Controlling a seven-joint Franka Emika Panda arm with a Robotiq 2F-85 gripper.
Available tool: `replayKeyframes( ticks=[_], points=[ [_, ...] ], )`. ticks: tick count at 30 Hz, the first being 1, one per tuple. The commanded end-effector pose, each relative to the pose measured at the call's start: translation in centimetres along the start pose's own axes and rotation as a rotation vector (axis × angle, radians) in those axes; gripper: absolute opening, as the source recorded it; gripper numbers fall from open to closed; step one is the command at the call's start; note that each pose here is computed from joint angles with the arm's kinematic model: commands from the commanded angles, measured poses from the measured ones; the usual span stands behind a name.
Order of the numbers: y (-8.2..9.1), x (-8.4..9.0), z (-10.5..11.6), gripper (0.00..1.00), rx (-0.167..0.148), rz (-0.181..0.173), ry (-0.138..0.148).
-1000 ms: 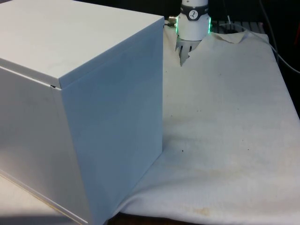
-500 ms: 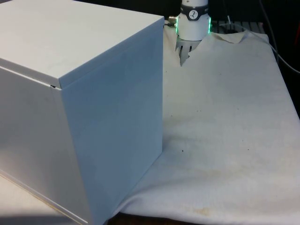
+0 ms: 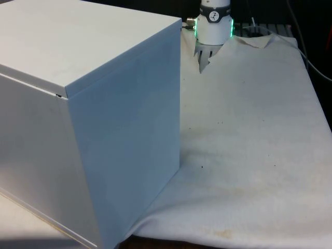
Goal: Open the drawer, then close it.
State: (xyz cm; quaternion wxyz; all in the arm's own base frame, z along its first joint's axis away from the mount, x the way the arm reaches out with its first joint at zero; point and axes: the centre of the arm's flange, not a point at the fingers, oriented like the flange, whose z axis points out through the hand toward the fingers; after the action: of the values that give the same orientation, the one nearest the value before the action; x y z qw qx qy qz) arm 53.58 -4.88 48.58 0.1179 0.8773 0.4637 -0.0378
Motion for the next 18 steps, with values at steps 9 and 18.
replayKeyframes(
  ticks=[9, 18],
  points=[
    [1.0, -1.5, 1.0, 1.00, -0.064, 0.017, 0.022],
    [2.1, -3.3, 2.0, 1.00, -0.116, 0.035, 0.043]
  ],
)
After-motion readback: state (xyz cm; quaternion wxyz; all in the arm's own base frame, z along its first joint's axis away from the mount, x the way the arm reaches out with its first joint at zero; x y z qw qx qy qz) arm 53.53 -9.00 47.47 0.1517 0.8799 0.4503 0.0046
